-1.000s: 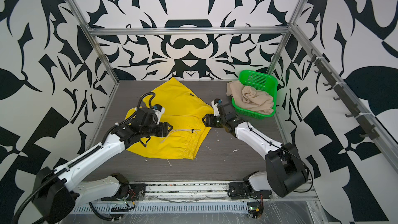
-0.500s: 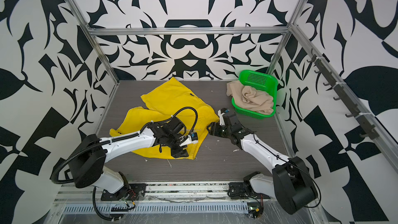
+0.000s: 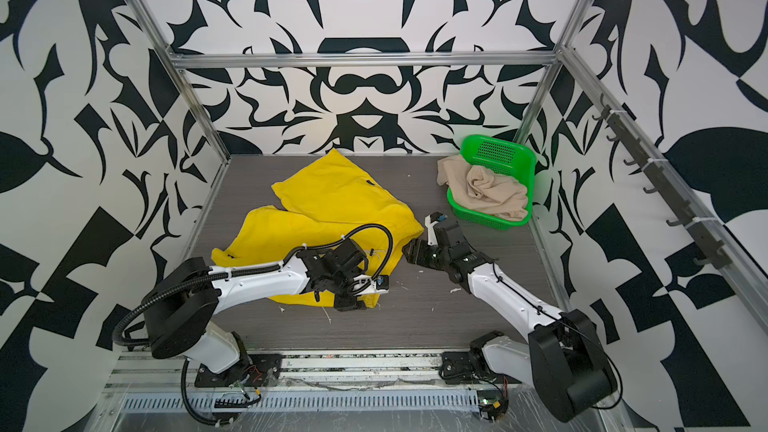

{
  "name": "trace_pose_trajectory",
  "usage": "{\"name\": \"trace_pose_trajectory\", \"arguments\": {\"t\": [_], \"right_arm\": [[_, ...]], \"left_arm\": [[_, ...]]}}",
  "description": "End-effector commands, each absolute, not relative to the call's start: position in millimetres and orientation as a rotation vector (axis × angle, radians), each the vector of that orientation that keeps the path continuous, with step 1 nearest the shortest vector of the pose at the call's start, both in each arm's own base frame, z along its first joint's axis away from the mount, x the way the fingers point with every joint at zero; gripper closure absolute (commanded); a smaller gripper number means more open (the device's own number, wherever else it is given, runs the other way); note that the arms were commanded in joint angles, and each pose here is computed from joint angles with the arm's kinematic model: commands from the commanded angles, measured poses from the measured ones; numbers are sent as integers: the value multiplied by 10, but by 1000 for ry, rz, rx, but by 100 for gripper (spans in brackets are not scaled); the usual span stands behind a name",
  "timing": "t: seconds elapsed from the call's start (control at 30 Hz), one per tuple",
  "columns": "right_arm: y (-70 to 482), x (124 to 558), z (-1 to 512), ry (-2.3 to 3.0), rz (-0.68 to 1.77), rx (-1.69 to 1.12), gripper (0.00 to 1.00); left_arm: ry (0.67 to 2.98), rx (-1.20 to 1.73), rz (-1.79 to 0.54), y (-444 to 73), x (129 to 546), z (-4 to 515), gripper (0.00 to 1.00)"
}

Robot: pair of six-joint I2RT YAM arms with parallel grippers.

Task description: Fold and stack the shorts

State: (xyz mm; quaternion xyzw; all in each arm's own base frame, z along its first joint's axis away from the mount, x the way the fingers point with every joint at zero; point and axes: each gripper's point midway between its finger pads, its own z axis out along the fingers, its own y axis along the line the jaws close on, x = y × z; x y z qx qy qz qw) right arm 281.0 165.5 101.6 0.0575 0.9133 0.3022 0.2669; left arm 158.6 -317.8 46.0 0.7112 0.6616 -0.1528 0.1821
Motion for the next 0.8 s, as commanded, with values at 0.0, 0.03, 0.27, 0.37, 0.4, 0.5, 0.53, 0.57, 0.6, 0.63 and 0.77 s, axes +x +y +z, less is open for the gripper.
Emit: {"name": "trace_pose_trajectory", "arguments": {"t": [0.0, 0.03, 0.27, 0.37, 0.4, 0.5, 0.53, 0.57, 0.6, 0.63, 0.77], "right_arm": [[1643, 2803, 1083, 2438, 838, 177, 34], [1640, 2800, 1089, 2435, 840, 180, 34], [1616, 2761, 1120, 2432, 845, 209, 33], [1603, 2737, 1130, 2438, 850, 232, 33], [1608, 2727, 1139, 2439, 859, 239, 33], [1615, 2698, 1163, 2443, 893, 286, 31], [1621, 2682, 1164, 2448, 909, 309, 30], [1632, 2664, 1164, 2453, 928, 330, 27], [1645, 2650, 1163, 2456, 952, 351, 21], [1667, 2631, 1155, 2462, 981, 372, 14], [1741, 2586, 1092, 2470, 1086, 464, 13]], "left_arm": [[1837, 2038, -368, -3176, 1617, 333, 42], [1837, 2044, -352, -3171, 1614, 304, 43], [1873, 1983, -261, -3187, 1693, 216, 66], [1905, 1872, -286, -3267, 1763, 314, 79], [1910, 1831, -301, -3302, 1782, 358, 82], [1926, 1677, -350, -3411, 1869, 508, 87], [1931, 1619, -365, -3452, 1912, 563, 89], [1943, 1555, -379, -3494, 1962, 612, 90], [1949, 1508, -392, -3527, 2000, 650, 90], [1952, 1459, -405, -3571, 2043, 692, 91], [1971, 1283, -427, -3685, 2224, 789, 91]]}}
